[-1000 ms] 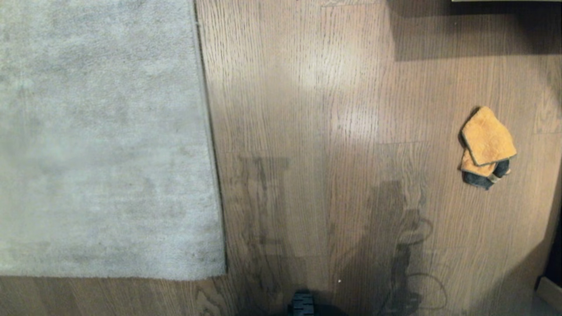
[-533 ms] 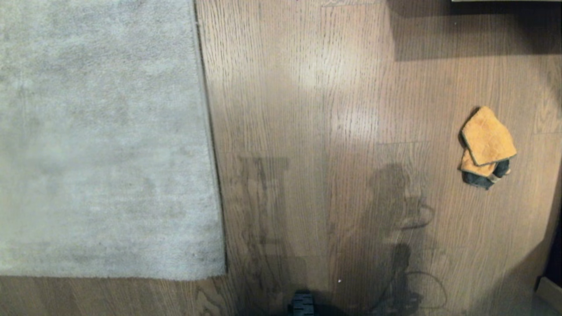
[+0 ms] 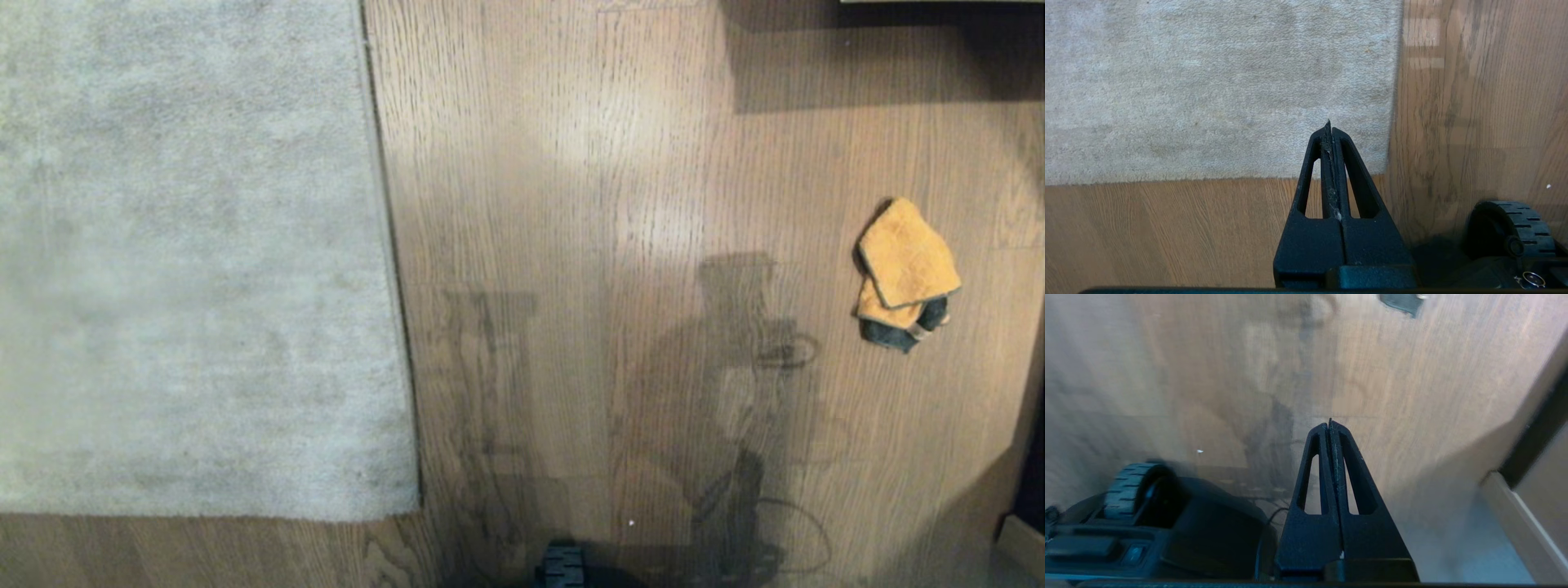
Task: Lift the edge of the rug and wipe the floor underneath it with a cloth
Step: Pick up the rag
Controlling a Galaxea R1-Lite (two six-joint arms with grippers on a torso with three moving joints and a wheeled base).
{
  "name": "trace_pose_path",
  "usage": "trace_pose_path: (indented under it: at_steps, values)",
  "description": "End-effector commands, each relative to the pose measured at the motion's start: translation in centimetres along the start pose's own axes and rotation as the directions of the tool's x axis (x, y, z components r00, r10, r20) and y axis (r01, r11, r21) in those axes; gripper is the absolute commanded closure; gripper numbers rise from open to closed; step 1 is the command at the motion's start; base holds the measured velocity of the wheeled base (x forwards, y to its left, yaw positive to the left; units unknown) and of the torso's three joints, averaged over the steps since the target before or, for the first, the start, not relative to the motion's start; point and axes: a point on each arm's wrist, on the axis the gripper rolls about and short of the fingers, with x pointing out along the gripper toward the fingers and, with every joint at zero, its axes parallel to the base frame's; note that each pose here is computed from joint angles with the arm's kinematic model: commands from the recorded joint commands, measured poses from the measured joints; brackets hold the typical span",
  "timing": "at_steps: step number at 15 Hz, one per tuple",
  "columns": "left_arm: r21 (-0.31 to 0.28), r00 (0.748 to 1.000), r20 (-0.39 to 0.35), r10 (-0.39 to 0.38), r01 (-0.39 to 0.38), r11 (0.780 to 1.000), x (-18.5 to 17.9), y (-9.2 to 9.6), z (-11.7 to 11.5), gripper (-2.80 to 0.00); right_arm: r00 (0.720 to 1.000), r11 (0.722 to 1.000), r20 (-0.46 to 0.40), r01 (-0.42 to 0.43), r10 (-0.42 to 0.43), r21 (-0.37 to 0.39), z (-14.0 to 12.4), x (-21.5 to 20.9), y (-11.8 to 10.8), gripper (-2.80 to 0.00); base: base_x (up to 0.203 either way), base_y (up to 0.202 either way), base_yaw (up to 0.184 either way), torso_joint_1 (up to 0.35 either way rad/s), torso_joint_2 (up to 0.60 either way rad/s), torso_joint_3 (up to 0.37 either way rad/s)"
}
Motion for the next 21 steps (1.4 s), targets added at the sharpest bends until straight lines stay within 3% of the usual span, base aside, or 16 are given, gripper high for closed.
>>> trace_pose_path:
  at_steps: [1,6,7,14,21]
  values:
    - [0.0,1.0,0.0,0.001,-0.001,1.0,0.0,0.0,0.0,0.0,0.995,1.0,-0.099,0.017,-0.018,-0.003,1.6,2.7,-0.2,0.0,0.0,0.0,0.0,0.0,0.0,0.0]
    - [0.0,1.0,0.0,0.001,-0.001,1.0,0.0,0.0,0.0,0.0,0.99,0.998,-0.128,0.061,-0.063,-0.016,3.4,7.7,-0.4,0.0,0.0,0.0,0.0,0.0,0.0,0.0]
    - [0.0,1.0,0.0,0.001,-0.001,1.0,0.0,0.0,0.0,0.0,0.989,0.997,-0.128,0.076,-0.078,-0.02,3.6,8.4,-0.5,-2.8,0.0,0.0,0.0,0.0,0.0,0.0]
    - [0.0,1.0,0.0,0.001,-0.001,1.0,0.0,0.0,0.0,0.0,0.967,0.982,-0.177,0.186,-0.185,-0.008,2.0,9.0,-1.6,-2.8,0.0,0.0,0.0,0.0,0.0,0.0]
    - [0.0,1.0,0.0,0.001,-0.001,1.0,0.0,0.0,0.0,0.0,0.958,0.981,-0.216,0.196,-0.19,0.009,0.2,8.4,-1.7,-2.8,0.0,0.0,0.0,0.0,0.0,0.0]
